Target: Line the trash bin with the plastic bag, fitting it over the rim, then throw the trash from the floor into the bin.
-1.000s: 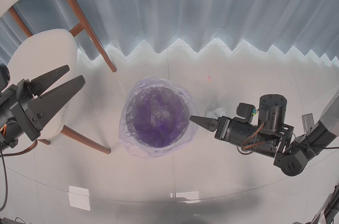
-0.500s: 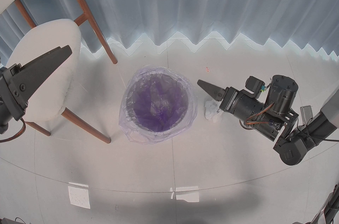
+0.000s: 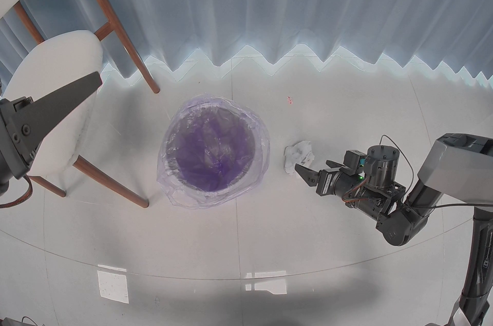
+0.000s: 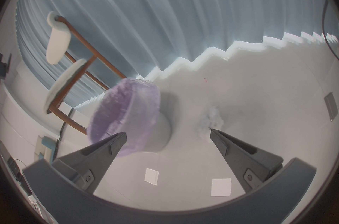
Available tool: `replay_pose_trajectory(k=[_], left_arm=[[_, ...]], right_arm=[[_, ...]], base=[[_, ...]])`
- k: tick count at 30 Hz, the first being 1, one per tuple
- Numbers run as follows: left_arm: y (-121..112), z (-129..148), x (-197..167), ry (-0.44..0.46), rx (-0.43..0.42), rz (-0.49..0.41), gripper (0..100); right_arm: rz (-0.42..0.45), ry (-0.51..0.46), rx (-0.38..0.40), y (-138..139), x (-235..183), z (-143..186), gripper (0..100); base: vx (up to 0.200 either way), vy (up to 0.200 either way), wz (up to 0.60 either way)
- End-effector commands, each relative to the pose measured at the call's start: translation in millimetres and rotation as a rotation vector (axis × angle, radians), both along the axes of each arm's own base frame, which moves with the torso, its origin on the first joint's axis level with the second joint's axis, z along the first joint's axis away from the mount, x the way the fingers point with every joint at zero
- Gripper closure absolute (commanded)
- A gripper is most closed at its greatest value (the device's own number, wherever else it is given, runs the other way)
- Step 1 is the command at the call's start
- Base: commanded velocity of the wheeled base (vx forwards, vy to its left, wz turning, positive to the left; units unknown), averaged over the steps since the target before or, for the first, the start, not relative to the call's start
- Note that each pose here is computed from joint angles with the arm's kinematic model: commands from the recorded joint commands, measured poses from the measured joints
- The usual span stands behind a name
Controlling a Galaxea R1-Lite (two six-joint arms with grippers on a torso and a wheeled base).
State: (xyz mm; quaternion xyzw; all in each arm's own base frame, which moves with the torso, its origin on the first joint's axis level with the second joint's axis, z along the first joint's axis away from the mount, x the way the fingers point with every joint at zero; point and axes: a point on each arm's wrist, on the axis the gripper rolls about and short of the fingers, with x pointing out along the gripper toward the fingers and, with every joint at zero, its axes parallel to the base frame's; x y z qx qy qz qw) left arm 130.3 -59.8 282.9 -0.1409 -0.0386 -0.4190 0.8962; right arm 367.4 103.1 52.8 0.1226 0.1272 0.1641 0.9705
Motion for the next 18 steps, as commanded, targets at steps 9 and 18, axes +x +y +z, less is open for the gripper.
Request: replay_pose_trajectory(k=[9, 18], left_arm=[[10.2, 9.2, -4.0, -0.045, -0.013, 0.06, 0], [28.3, 6.3, -29.0, -0.051, -0.006, 0.154, 0]], right_arm=[[-0.043, 0.214, 0.005, 6.7, 12.5, -54.8, 0], [-0.085, 0.231, -0.073, 26.5, 25.2, -92.3, 0]], base=[[0.0, -0.2, 0.0], [0.156, -0.044, 0.0]])
